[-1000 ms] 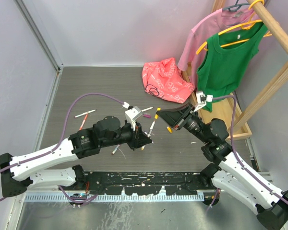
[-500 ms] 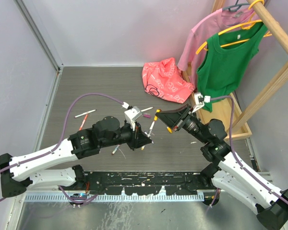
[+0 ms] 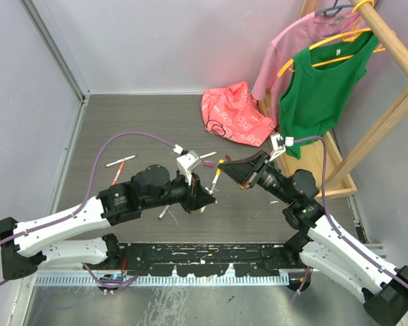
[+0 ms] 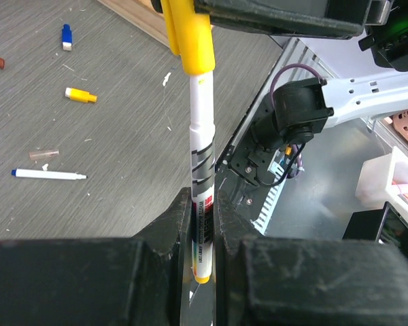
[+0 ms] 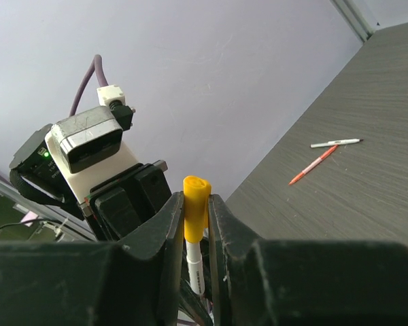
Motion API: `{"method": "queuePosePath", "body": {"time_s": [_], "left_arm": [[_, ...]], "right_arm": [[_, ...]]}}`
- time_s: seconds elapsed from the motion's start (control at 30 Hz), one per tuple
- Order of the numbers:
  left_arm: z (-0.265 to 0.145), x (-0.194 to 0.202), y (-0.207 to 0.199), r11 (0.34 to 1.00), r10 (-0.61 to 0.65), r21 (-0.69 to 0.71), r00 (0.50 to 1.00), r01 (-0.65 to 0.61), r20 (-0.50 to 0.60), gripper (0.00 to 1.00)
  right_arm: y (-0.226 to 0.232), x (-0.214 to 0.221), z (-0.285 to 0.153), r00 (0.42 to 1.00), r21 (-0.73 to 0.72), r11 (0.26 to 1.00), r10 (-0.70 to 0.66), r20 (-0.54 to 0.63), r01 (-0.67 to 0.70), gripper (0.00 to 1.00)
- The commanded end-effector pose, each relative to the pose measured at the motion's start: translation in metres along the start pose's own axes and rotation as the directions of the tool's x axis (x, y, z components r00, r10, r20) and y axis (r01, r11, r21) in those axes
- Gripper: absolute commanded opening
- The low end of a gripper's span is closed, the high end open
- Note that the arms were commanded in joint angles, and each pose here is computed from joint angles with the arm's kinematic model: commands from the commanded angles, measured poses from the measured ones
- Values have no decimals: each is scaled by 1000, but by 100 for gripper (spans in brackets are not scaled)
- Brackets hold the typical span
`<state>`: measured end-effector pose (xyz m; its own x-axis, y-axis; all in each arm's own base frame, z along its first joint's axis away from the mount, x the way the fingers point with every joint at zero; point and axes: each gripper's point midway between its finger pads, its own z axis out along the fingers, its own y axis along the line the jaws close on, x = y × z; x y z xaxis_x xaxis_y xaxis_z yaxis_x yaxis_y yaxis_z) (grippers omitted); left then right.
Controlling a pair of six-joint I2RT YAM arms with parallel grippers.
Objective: Insert the pens into the pen caps
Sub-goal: Insert the pen cap onto the pen.
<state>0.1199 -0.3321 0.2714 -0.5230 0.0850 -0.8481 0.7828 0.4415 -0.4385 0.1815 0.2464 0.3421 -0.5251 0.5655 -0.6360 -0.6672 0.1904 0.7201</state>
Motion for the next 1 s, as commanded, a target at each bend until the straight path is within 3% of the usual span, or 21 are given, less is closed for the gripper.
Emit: {"method": "queuePosePath", "body": {"time_s": [0.0,0.3,0.97], "left_arm": [[-1,-22,-12,999,5,44,997,-9,81,0],[2,-28,-10,1000,-10,24,995,8,103,0],[7,-80,-18,999,-50,11,963,49,265,0]], "right_arm": [[14,-2,-2,1000,-73,997,4,8,-4,0],[12,7,-4,1000,-79,997,17,-24,-18,2],[4,24,-6,997,-88,995,40,-60,-46,14]]}}
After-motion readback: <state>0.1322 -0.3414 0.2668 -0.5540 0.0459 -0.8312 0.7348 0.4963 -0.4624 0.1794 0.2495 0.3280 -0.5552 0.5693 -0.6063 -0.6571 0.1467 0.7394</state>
